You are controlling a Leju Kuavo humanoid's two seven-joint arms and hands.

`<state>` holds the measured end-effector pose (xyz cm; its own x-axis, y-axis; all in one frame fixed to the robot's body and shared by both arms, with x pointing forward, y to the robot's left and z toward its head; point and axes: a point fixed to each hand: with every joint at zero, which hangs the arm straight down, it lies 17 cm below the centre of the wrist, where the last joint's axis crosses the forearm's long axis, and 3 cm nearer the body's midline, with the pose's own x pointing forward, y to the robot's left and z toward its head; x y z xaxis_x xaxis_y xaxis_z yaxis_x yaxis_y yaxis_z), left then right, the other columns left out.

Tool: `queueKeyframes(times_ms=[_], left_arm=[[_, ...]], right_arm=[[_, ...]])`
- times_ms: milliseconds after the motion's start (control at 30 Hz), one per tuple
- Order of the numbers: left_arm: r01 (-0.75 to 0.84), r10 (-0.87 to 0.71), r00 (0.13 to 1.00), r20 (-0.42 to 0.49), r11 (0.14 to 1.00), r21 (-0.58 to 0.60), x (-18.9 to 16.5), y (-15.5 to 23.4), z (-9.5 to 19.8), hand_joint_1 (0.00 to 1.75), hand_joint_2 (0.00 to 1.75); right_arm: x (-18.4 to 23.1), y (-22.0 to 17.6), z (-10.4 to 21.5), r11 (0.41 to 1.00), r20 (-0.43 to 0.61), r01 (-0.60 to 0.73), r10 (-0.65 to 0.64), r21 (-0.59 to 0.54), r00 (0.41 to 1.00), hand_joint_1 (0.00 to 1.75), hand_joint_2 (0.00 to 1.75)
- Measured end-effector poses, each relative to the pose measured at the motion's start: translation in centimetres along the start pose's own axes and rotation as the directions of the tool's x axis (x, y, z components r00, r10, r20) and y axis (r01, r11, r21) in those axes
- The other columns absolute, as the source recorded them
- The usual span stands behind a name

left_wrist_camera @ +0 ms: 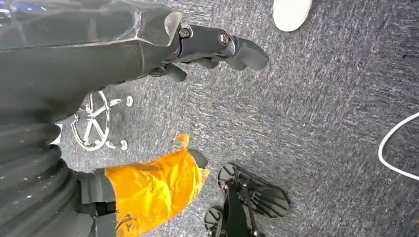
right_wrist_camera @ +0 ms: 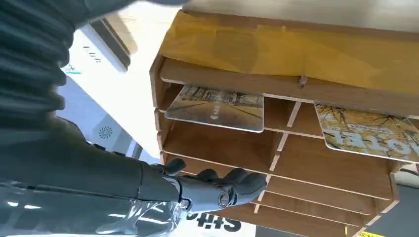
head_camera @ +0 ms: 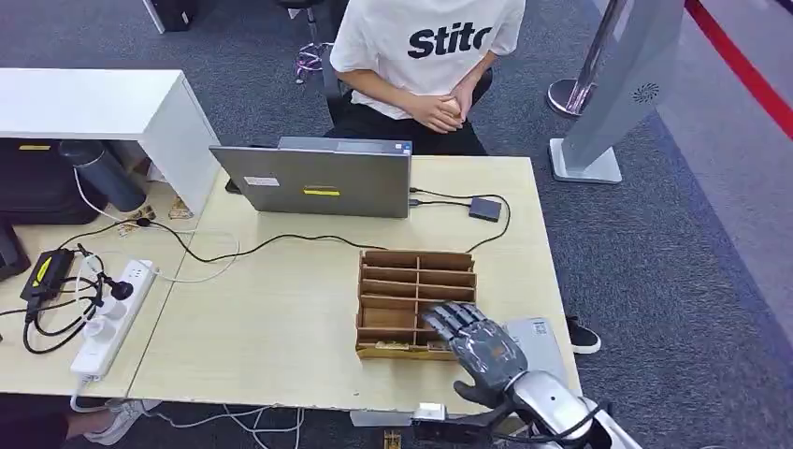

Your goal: Pass the card to the sensor for recognition and then transmit it.

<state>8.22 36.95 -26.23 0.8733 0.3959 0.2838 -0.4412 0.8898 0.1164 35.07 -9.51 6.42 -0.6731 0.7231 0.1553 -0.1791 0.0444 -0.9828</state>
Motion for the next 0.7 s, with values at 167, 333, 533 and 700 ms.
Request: queueKeyframes(times_ms=[167,333,533,700], left_arm=[[0.000,0.000,1.000,0.000,1.000,0.001,0.0,0.0,0.0,0.00,1.75],[-0.001,0.001,1.000,0.000,1.000,0.001,0.0,0.0,0.0,0.00,1.75],[-0.002,0.002,1.000,0.000,1.000,0.001,0.0,0.0,0.0,0.00,1.75],[-0.004,0.004,1.000,-0.001,1.000,0.000,0.0,-0.1,0.0,0.00,1.75]], right_arm=[[0.0,-0.1,-0.1,1.000,-0.001,-0.015,0.015,-0.006,1.000,1.69,1.75],[-0.1,-0.6,-0.3,1.000,-0.007,-0.018,0.018,-0.023,1.000,1.75,1.75],[-0.6,-0.9,-0.4,0.998,-0.029,-0.047,0.046,-0.033,0.999,1.75,1.75],[-0.7,-1.1,-0.5,0.997,-0.039,-0.057,0.055,-0.043,0.998,1.75,1.75]])
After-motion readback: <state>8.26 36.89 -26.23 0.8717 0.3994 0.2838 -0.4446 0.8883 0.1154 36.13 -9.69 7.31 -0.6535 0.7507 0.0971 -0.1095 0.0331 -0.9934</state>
